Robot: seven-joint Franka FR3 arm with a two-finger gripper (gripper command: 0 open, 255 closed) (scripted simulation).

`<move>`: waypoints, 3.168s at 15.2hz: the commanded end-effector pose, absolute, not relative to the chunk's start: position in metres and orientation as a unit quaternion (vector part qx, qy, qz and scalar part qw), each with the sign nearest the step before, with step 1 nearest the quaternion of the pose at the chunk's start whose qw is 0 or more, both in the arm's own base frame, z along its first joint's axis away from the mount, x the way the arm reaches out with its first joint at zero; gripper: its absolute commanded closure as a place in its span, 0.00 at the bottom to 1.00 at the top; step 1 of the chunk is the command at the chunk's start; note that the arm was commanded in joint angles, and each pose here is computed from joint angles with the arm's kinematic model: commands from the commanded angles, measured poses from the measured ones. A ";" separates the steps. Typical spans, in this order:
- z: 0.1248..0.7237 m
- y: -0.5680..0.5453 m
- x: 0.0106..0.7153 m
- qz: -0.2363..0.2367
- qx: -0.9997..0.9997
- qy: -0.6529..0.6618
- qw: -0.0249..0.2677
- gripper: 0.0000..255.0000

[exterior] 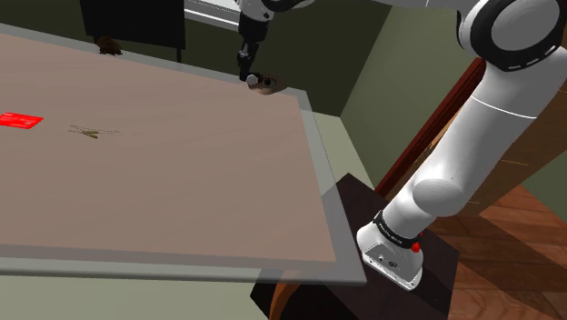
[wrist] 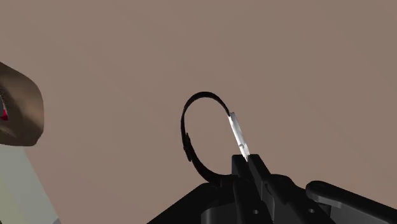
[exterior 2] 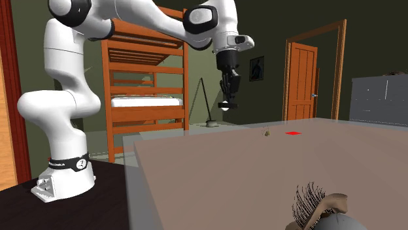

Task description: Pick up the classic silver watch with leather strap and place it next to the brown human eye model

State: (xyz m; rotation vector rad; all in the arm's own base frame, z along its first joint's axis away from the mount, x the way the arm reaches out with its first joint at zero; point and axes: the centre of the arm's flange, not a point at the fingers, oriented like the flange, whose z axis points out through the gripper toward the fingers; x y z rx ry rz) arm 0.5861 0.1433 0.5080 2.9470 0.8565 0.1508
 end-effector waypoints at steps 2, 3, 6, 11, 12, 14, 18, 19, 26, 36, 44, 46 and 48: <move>0.507 0.104 0.587 0.049 0.958 0.279 0.034 1.00; 0.507 0.091 0.588 0.049 0.958 0.279 0.034 1.00; 0.507 0.051 0.591 0.049 0.958 0.279 0.034 1.00; 0.507 -0.014 0.597 0.049 0.958 0.279 0.034 1.00; 0.507 -0.028 0.598 0.049 0.958 0.279 0.034 1.00; 0.507 -0.054 0.600 0.049 0.958 0.279 0.034 1.00; 0.507 -0.107 0.605 0.049 0.958 0.279 0.034 1.00; 0.507 -0.120 0.606 0.049 0.958 0.279 0.034 1.00; 0.507 -0.212 0.614 0.049 0.958 0.279 0.034 1.00; 0.470 -0.251 0.617 0.049 0.958 0.279 0.034 1.00; 0.428 -0.251 0.617 0.049 0.958 0.279 0.034 1.00; 0.418 -0.251 0.617 0.049 0.958 0.279 0.034 1.00; 0.407 -0.251 0.617 0.049 0.958 0.279 0.034 1.00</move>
